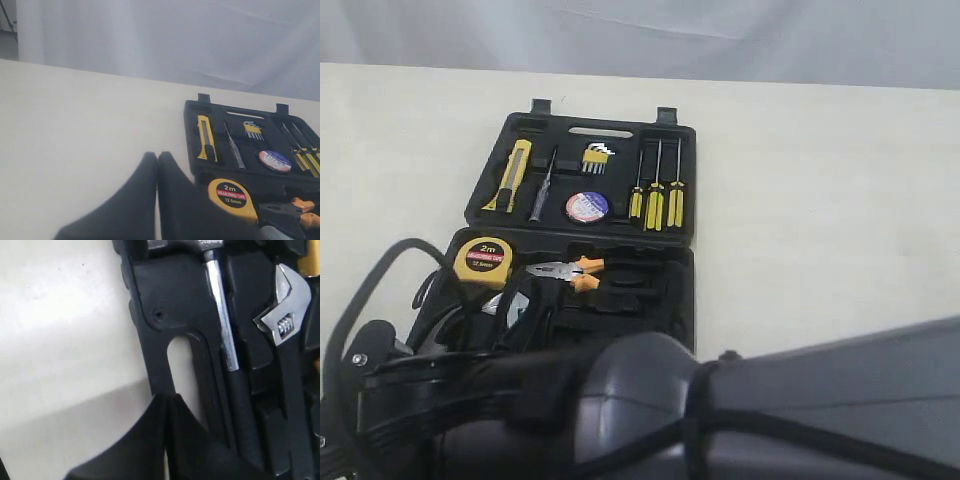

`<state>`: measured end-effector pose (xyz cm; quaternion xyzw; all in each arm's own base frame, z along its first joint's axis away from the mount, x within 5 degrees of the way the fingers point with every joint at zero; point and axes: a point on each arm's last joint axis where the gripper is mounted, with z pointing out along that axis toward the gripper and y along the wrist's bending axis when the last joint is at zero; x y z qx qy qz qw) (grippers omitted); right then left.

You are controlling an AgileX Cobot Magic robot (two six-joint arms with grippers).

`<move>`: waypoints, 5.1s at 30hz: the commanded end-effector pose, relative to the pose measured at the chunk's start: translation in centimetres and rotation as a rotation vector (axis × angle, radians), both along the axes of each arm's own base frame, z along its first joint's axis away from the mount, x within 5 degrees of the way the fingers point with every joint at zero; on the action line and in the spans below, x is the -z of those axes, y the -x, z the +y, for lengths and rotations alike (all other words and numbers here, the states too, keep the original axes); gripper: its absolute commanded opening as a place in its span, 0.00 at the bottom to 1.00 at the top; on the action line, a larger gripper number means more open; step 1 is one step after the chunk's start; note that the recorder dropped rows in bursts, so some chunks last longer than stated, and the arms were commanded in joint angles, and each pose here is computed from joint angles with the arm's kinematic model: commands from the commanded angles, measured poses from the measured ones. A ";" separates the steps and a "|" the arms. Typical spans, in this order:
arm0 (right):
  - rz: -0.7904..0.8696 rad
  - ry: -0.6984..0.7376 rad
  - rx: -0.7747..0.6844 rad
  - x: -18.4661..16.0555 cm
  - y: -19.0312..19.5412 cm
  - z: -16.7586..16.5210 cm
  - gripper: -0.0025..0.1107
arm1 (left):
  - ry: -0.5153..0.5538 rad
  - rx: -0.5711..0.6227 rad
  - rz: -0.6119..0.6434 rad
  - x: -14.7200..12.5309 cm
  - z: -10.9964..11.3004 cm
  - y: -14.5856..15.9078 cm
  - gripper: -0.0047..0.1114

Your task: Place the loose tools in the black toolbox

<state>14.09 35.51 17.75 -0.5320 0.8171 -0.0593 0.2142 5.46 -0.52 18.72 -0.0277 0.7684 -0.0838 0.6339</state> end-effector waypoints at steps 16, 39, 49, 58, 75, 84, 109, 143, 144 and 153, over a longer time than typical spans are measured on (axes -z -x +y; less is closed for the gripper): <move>-0.114 0.155 -0.132 4.1 -0.8 -0.1 0.59 | 0.008 0.006 0.003 -0.1 -0.1 0.0 0.04; -0.142 0.259 -0.077 1.7 -1.2 -1.0 0.02 | 0.008 0.006 0.003 -0.1 -0.1 0.0 0.04; -0.122 0.187 -0.055 -7.4 -0.5 -2.4 0.02 | 0.008 0.006 0.003 -0.1 -0.1 0.0 0.04; -0.123 0.120 -0.195 -14.1 -0.9 -3.3 0.02 | 0.008 0.006 0.003 -0.1 -0.1 0.0 0.04; 0.161 -0.114 -0.215 -12.8 -23.4 -17.7 0.02 | 0.008 0.006 0.003 -0.1 -0.1 0.0 0.04; -0.119 0.019 -0.218 -3.0 -31.2 -17.2 0.02 | 0.008 0.006 0.003 -0.1 -0.1 0.0 0.04; -0.159 -0.022 -0.106 -5.4 -30.5 -16.8 0.77 | 0.008 0.006 0.003 -0.1 -0.1 0.0 0.04; 0.107 -0.643 0.291 -17.8 0.8 -25.0 0.02 | 0.008 0.006 0.003 -0.1 -0.1 0.0 0.04; 0.116 -0.654 0.292 -17.0 1.6 -25.2 0.02 | 0.008 0.006 0.003 -0.1 -0.1 0.0 0.04; 0.157 -0.679 0.297 -14.1 4.8 -26.8 0.02 | 0.008 0.006 0.003 -0.1 -0.1 0.0 0.04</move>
